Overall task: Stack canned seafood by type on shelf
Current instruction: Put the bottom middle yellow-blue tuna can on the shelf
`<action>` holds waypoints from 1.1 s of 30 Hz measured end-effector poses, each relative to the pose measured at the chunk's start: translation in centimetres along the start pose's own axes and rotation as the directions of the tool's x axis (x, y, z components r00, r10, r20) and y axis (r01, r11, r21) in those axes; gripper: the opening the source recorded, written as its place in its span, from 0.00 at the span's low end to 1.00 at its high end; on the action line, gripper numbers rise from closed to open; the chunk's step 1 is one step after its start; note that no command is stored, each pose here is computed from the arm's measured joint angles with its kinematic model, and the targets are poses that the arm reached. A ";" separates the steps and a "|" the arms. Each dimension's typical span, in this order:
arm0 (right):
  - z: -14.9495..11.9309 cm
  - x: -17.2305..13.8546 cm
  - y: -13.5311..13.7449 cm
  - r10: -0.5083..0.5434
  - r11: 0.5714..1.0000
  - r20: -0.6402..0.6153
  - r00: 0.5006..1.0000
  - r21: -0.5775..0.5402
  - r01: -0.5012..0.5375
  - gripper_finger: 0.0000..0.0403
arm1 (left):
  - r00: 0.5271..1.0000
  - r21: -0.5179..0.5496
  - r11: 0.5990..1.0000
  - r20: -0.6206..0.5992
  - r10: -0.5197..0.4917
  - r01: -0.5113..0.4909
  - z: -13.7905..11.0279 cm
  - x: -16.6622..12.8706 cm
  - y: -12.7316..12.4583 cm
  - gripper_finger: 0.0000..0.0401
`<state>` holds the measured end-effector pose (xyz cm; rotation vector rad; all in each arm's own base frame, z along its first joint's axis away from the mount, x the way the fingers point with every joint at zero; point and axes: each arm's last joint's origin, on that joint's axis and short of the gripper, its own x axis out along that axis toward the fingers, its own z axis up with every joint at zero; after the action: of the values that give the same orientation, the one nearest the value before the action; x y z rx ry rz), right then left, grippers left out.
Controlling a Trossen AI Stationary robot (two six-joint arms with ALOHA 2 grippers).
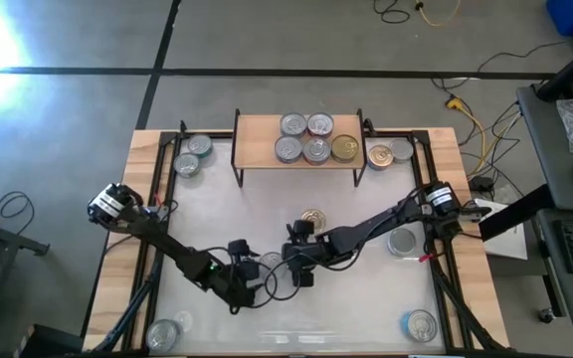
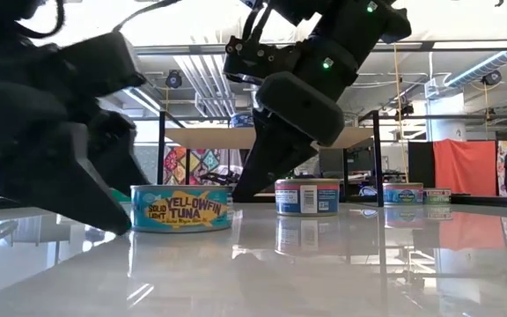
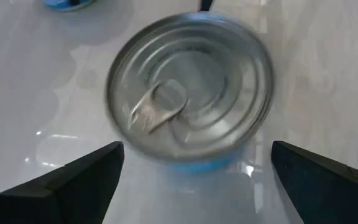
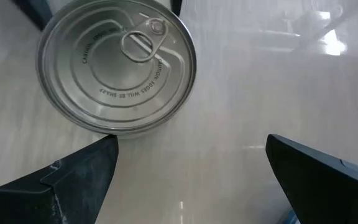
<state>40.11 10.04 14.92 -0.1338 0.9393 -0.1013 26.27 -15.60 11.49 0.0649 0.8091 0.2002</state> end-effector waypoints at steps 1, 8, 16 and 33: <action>0.0 0.0 -0.1 -0.001 1.000 0.002 1.000 0.002 0.001 0.99 | 1.000 0.004 1.000 0.008 -0.004 0.004 0.2 0.2 0.1 0.98; 0.0 0.1 -0.2 0.006 1.000 0.002 1.000 -0.001 -0.006 0.99 | 0.999 0.025 1.000 0.049 -0.001 -0.001 1.3 1.4 1.2 0.98; 0.1 0.2 -0.2 0.005 1.000 0.017 1.000 -0.005 -0.005 0.99 | 0.997 0.045 0.998 0.069 -0.043 0.040 1.6 1.6 1.2 0.98; -0.2 0.2 -0.2 0.016 0.999 0.002 1.000 -0.038 -0.016 0.99 | 0.982 0.040 0.996 0.171 -0.081 0.075 1.4 3.2 0.2 0.95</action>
<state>40.07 9.82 14.67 -0.1617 0.9400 -0.0683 29.41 -14.71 10.23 0.0809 0.6411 0.1054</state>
